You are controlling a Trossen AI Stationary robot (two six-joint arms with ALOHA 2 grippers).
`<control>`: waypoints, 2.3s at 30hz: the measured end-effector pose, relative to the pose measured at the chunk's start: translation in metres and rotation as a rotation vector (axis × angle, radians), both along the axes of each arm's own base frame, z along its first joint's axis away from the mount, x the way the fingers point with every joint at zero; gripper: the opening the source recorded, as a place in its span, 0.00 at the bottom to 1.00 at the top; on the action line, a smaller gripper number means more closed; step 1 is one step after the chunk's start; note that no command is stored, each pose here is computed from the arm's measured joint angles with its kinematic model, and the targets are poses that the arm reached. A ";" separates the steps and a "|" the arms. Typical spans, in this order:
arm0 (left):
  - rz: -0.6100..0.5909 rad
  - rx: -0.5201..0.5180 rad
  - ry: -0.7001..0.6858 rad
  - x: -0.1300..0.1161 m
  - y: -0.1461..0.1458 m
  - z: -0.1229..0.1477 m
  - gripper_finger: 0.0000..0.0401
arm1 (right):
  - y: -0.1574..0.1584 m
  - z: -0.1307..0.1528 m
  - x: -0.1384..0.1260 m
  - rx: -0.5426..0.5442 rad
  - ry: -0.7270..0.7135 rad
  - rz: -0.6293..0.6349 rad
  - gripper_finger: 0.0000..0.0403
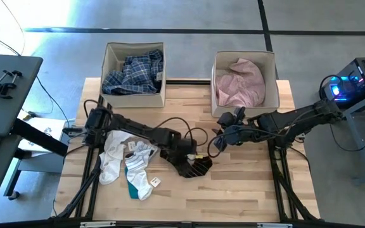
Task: Sort clothes
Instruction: Put the black sock into the left laundry organizer
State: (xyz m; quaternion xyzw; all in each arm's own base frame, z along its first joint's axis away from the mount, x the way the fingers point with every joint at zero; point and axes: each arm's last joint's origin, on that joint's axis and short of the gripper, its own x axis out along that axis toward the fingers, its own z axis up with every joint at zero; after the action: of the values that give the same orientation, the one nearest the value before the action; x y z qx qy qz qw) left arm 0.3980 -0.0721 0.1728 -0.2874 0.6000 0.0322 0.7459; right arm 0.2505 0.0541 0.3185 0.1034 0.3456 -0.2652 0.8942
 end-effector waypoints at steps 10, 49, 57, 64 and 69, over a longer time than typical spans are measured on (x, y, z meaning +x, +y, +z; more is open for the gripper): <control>-0.377 0.438 0.163 -0.037 -0.012 -0.006 0.53 | 0.000 0.000 0.000 -0.004 0.006 -0.001 0.43; 0.497 0.912 -0.199 -0.169 0.097 0.229 0.00 | 0.001 0.003 0.004 0.036 -0.075 -0.033 0.43; 0.760 0.943 -0.057 -0.223 0.176 0.244 0.00 | 0.001 0.004 0.004 0.038 -0.078 -0.033 0.43; 0.855 0.900 0.058 -0.245 0.242 0.236 0.00 | 0.001 0.004 0.004 0.037 -0.077 -0.033 0.43; 0.985 0.876 0.120 -0.256 0.277 0.225 0.02 | 0.001 0.003 0.004 0.037 -0.076 -0.033 0.43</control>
State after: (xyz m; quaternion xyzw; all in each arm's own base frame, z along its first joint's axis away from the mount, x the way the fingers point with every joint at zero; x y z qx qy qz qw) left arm 0.1417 0.2052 0.3978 -0.1961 0.3705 0.6265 0.6571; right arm 0.2546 0.0551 0.3220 0.1357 0.3143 -0.2692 0.9002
